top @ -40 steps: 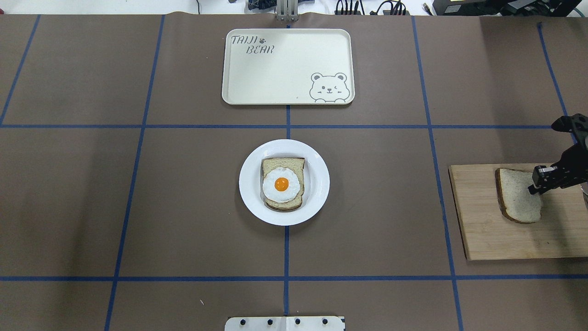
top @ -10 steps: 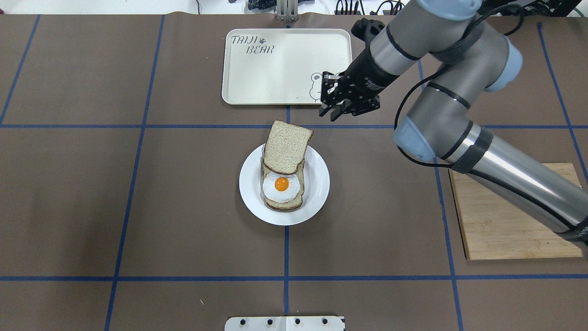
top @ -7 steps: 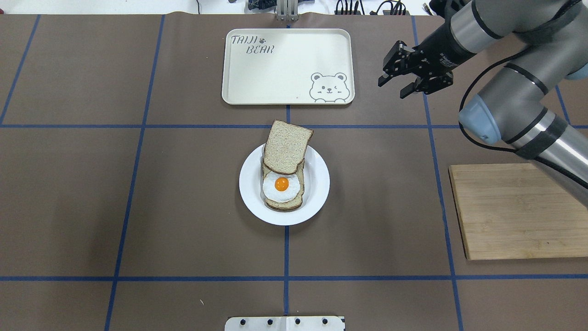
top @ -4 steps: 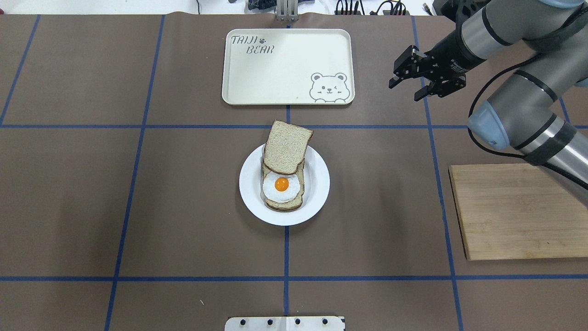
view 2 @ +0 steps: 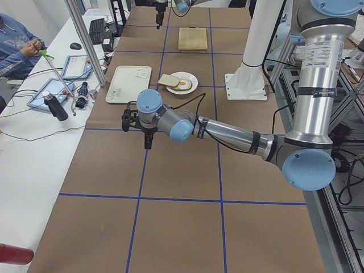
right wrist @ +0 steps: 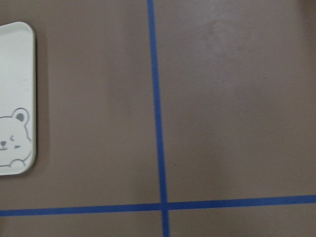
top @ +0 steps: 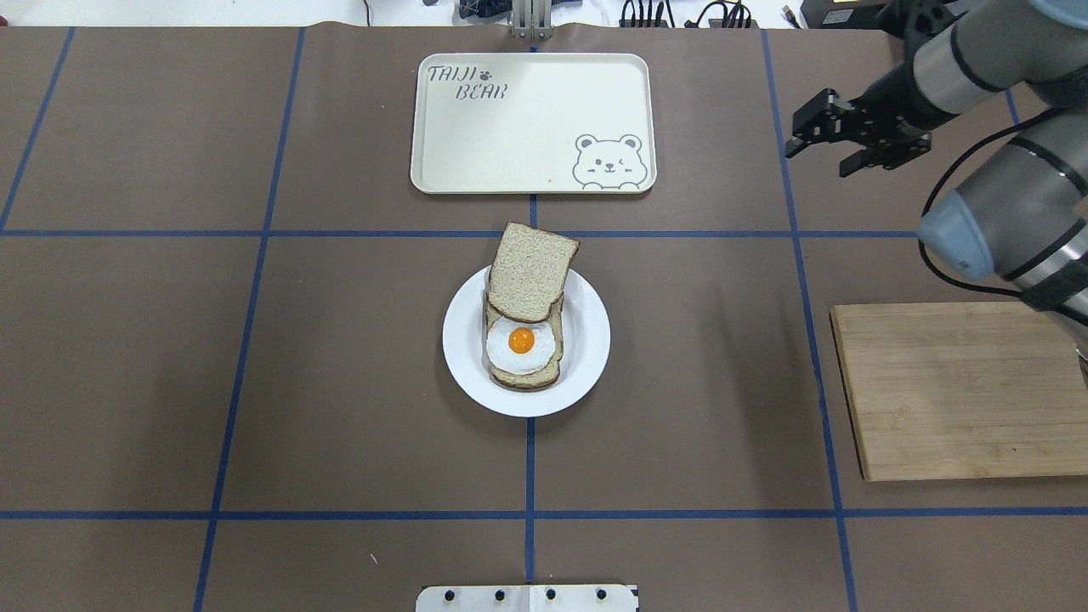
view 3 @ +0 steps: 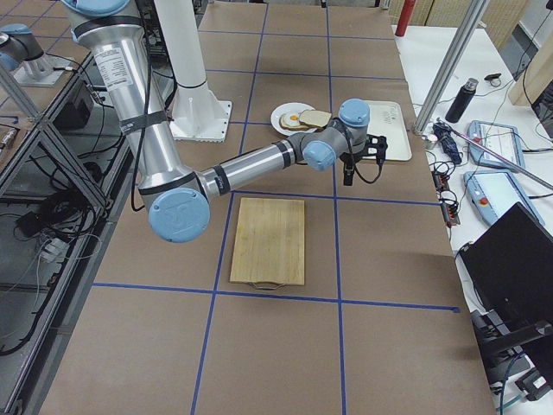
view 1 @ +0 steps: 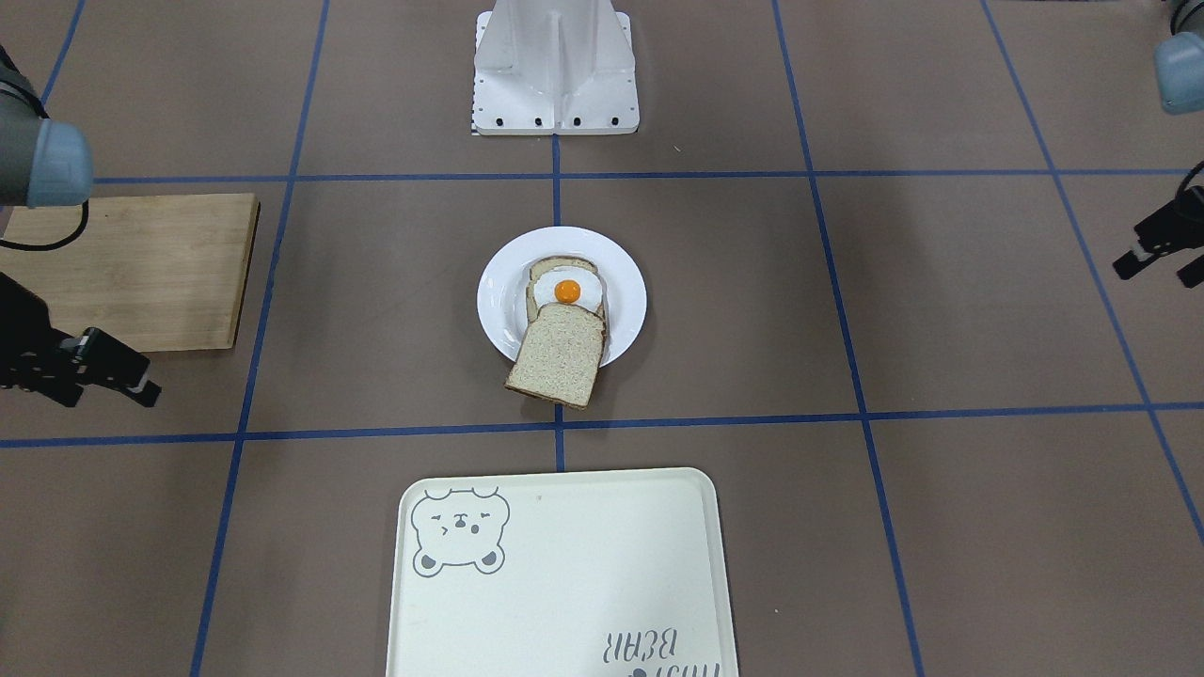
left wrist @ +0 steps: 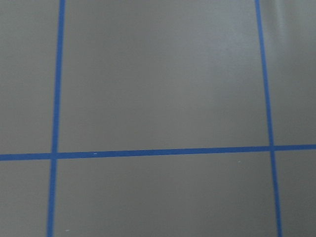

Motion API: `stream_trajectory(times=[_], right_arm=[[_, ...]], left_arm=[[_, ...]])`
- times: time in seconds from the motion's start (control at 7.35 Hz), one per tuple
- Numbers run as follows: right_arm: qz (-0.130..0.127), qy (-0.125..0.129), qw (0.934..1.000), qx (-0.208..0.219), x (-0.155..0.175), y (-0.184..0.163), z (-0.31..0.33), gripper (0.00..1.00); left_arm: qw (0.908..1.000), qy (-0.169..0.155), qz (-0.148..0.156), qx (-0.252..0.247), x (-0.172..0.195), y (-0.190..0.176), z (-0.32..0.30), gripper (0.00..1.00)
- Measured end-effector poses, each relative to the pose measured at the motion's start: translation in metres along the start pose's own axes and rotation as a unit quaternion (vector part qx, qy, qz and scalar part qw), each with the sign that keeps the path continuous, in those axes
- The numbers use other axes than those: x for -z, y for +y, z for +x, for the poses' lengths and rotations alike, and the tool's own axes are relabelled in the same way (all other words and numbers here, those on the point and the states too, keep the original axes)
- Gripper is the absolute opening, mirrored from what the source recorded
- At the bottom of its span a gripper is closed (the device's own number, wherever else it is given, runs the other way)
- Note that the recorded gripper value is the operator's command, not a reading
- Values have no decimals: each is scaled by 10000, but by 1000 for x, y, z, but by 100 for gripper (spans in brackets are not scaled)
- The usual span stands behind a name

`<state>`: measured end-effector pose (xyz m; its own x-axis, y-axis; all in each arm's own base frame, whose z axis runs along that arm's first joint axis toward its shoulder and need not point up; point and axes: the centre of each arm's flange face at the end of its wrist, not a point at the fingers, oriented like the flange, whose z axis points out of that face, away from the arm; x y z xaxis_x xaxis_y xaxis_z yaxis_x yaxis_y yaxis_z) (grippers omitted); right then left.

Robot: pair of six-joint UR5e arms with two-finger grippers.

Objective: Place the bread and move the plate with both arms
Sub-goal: 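Withdraw the right gripper away from the plate while the left arm reaches toward the plate, then move the left gripper to the plate rim nearest it and grip the rim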

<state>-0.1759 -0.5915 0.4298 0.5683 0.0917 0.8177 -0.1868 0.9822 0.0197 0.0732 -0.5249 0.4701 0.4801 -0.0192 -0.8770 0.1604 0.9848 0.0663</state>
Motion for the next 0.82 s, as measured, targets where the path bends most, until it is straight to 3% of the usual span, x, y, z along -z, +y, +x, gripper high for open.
stream_trajectory(times=[0.27,0.54,0.82], right_arm=[[57,275,9991,318,19,6,79,99],[69,371,9984,416,28,15,112,99],[58,395,9983,420,32,29,123,100]], left_arm=[[9971,502,-202,530,-46,3,93,98],[9898,885,-444,1025,-93,8,192,98],[9852,1112,-339,1258,-160,53,275,98]])
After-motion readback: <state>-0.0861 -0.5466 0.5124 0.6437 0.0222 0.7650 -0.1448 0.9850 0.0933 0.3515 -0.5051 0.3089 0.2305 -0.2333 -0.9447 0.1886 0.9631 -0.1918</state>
